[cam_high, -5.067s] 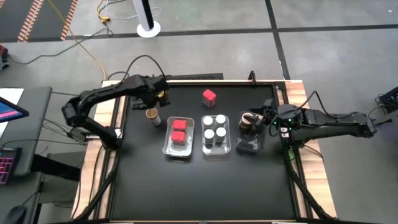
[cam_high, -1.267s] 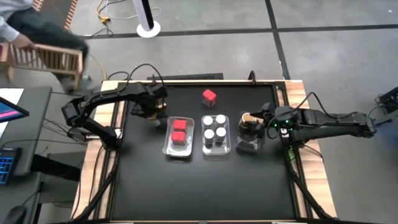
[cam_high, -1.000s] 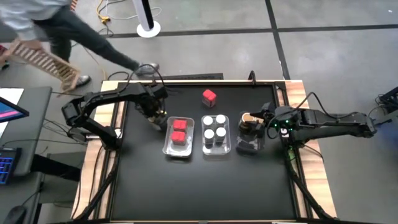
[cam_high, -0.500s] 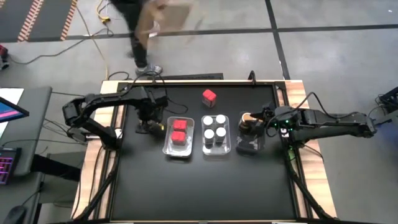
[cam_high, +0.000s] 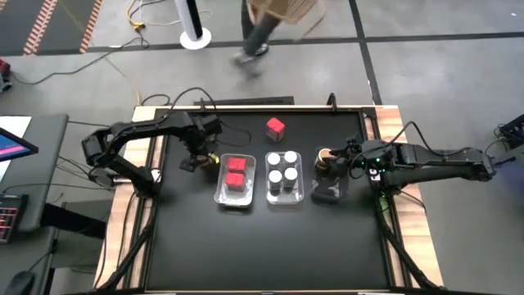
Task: Sort spices by type
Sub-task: Put the brown seasoning bottle into the black bin
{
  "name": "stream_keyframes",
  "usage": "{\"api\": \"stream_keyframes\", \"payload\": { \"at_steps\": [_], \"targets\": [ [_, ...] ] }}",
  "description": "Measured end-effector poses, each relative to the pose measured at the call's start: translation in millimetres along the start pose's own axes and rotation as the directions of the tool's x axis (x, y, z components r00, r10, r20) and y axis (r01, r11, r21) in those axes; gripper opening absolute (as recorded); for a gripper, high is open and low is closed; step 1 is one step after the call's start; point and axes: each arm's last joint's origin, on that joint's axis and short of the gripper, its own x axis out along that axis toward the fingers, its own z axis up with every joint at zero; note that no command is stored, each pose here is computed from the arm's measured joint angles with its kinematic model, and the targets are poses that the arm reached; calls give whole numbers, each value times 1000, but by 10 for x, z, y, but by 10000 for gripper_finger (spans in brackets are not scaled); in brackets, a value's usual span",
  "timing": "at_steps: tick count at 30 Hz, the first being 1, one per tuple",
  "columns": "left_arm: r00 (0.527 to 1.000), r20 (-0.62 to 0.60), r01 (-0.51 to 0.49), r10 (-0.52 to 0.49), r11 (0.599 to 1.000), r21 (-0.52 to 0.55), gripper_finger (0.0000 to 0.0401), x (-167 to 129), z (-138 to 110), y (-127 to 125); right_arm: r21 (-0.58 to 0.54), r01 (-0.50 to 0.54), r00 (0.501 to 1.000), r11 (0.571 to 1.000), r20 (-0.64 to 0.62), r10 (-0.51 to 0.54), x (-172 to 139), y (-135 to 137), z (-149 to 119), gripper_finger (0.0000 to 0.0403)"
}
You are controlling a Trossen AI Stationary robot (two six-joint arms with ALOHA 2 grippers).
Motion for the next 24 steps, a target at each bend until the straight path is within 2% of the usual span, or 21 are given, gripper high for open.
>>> {"api": "stream_keyframes", "payload": {
  "at_steps": [7, 14, 24],
  "targets": [
    [999, 33, -10, 11, 1000, -26, 275, 5, -62, 90, 8, 0, 1000, 1000, 0, 0, 1, 0, 0, 302],
    [996, 69, -49, 59, 988, -148, 289, 2, -28, 138, 8, 1, 1000, 1000, 0, -1, 1, 0, 0, 302],
    [994, 76, -77, 85, 992, -100, 292, -1, -16, 158, 7, 2, 1000, 1000, 2, -2, 1, -1, 1, 302]
  ]
}}
